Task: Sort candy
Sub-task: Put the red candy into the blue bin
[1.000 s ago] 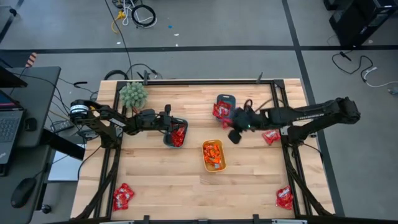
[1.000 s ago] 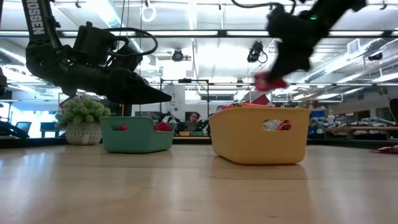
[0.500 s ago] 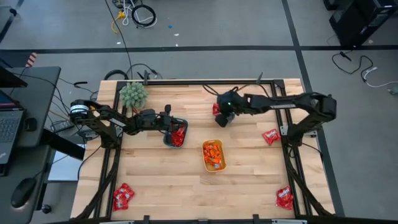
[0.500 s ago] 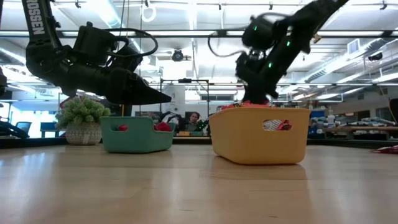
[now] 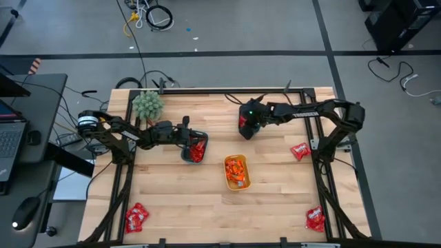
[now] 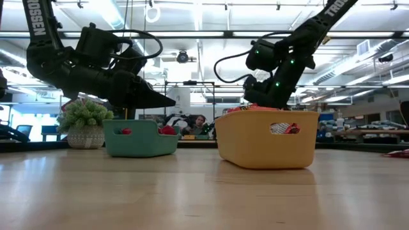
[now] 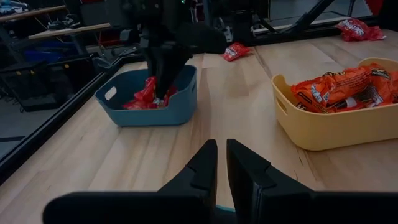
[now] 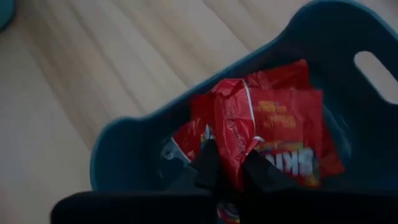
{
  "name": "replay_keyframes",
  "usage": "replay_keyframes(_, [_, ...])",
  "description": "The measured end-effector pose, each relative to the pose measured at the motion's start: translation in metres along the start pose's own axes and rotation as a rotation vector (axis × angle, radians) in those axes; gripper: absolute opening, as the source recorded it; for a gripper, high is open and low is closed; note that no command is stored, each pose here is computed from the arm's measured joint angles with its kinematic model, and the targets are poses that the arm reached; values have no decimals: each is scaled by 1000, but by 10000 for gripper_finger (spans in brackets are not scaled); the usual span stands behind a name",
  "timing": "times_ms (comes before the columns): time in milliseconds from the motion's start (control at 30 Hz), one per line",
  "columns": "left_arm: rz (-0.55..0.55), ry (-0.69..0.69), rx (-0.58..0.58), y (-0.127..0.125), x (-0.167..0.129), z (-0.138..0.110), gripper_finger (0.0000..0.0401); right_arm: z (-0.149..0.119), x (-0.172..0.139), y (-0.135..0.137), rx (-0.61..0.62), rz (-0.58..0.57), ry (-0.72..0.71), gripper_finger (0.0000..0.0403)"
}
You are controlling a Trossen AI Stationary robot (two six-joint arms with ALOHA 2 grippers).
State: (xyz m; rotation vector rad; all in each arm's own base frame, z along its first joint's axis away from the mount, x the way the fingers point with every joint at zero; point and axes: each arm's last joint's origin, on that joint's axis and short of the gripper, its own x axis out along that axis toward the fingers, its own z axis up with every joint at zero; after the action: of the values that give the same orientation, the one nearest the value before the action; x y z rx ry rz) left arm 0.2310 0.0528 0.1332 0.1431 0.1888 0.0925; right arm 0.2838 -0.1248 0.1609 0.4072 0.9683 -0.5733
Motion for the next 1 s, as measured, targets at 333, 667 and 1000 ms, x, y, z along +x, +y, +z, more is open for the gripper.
replay_keyframes(333, [0, 11, -1, 0, 0, -1, 37, 0, -5, -1, 19, -10, 0, 106])
replay_keyframes(667, [25, 23, -1, 1, 0, -2, 37, -15, -55, 1, -30, -18, 87, 240])
replay_keyframes(1000, [25, 24, -2, 0, 0, -2, 37, -70, -109, 25, -18, -186, 365, 251])
